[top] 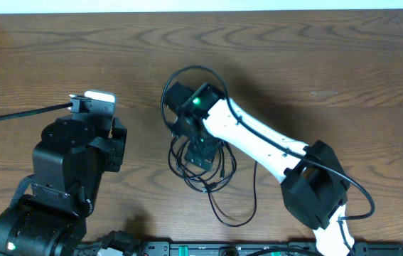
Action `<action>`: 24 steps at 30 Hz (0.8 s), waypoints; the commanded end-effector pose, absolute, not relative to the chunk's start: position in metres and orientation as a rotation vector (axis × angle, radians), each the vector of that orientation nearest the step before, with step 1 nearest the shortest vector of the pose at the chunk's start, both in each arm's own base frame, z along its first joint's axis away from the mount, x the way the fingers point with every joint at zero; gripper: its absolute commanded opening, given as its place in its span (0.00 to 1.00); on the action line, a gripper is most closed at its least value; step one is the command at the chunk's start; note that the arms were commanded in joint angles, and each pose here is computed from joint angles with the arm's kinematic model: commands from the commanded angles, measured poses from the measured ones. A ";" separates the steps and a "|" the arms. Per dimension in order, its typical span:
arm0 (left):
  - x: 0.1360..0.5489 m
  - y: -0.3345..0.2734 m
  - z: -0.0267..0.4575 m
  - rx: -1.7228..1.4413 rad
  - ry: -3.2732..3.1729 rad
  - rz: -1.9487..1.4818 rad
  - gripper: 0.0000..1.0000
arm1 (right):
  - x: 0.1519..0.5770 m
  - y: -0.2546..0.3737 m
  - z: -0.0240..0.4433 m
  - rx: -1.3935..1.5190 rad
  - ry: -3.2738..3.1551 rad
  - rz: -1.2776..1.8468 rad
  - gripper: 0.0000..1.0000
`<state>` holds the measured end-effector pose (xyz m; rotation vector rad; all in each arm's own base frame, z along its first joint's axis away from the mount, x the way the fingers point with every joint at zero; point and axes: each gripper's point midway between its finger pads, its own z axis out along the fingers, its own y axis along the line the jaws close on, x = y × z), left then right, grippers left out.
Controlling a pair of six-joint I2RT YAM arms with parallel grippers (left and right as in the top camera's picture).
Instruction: Untangle cables
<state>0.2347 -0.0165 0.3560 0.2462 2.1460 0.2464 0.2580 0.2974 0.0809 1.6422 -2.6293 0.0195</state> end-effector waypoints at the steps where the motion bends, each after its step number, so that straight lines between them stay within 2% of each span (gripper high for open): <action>1: 0.233 -0.015 0.360 0.228 2.140 0.244 0.62 | 0.239 0.293 0.065 1.904 -2.392 0.010 0.99; 10: 0.233 -0.015 0.360 0.228 2.142 0.244 0.62 | 0.243 0.303 0.026 2.125 -2.300 -0.013 0.99; 16: 0.233 -0.015 0.360 0.228 2.142 0.244 0.63 | 0.254 0.317 0.022 2.173 -2.363 -0.026 0.99; 24: 0.233 -0.015 0.359 0.229 2.142 0.245 0.63 | 0.289 0.346 0.030 1.933 -2.792 -0.056 0.97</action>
